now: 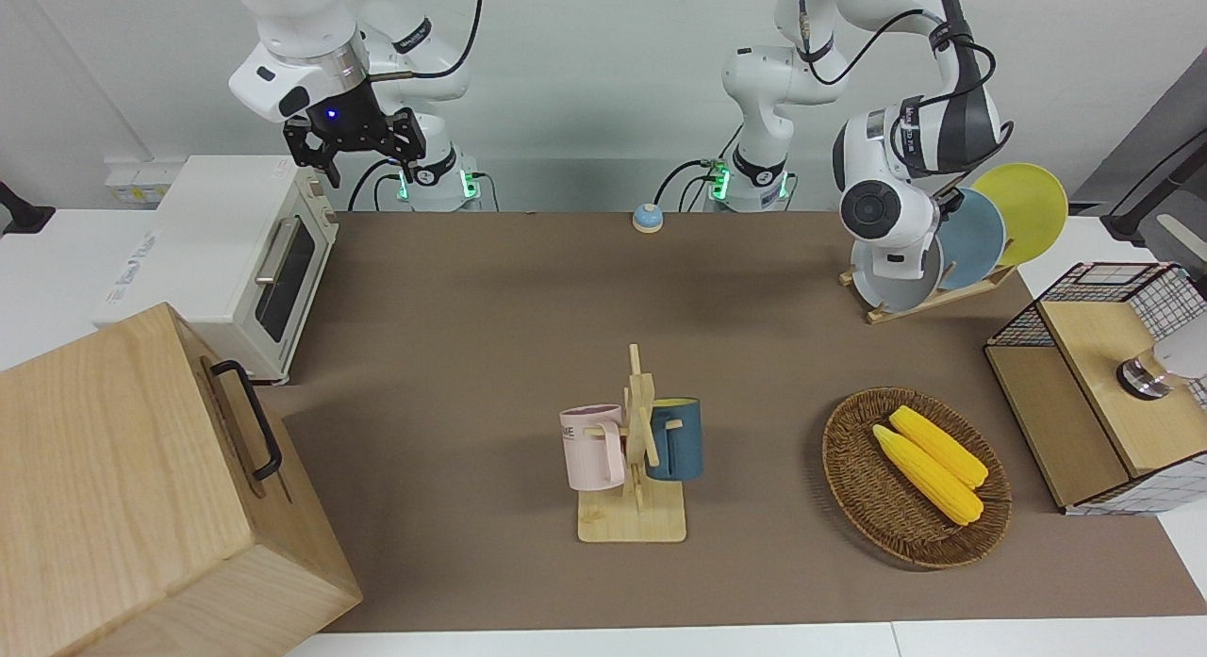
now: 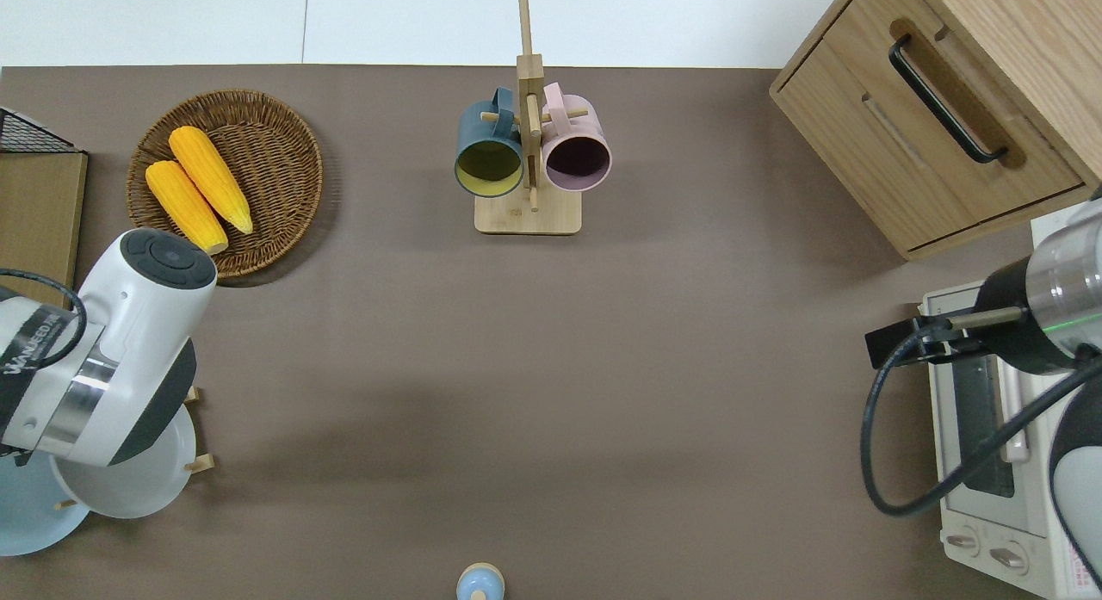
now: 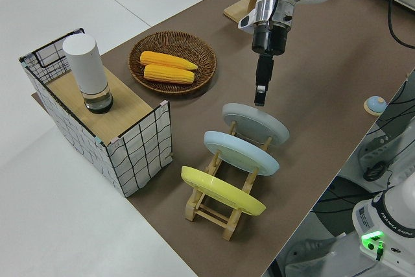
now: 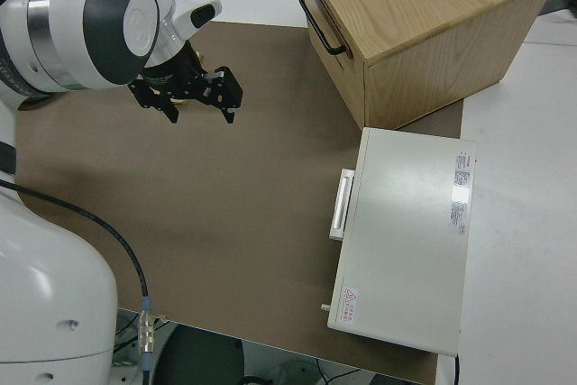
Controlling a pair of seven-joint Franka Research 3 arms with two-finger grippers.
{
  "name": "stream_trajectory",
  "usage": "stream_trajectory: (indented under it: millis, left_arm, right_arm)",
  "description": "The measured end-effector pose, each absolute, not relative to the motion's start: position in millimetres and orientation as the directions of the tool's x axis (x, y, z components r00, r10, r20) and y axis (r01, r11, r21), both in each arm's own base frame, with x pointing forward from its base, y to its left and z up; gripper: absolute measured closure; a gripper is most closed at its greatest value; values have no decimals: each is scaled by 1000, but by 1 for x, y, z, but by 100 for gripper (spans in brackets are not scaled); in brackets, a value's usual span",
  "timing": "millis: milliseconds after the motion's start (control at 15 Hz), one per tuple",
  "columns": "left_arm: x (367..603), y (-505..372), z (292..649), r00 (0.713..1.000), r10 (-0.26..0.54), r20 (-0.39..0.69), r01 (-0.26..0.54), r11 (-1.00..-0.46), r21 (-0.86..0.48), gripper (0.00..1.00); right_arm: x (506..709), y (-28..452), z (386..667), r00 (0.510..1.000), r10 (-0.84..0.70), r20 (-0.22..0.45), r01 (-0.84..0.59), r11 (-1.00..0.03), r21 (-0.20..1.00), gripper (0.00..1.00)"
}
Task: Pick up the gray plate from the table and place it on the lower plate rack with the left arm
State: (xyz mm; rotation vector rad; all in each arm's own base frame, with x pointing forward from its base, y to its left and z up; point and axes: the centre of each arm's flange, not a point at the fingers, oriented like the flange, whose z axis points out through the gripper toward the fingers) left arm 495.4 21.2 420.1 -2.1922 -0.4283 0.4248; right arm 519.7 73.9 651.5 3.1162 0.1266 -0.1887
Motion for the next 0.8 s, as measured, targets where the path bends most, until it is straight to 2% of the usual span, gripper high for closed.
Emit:
stream_trajectory:
  millis: [200,467,667,800]
  left_arm:
    - [497,9,424,876,451,-170,187,-643,-743,4]
    - [513,-19,449,883,445,-148,281,-756,-591,2]
    - [526,-40,465,892,436,-117,352,-834,-424,1]
    - [535,-55,475,912,403,-73,358,-871,-335,1]
  right_arm:
    - [520,74,652,989,80,-121,82,-997,12,1]
    - [520,74,652,989,80,-121,82,-997,12,1]
    - [520,74,652,989,80,-121,82,-997,12,1]
    - [520,74,652,989,80,-121,82,-997,12,1]
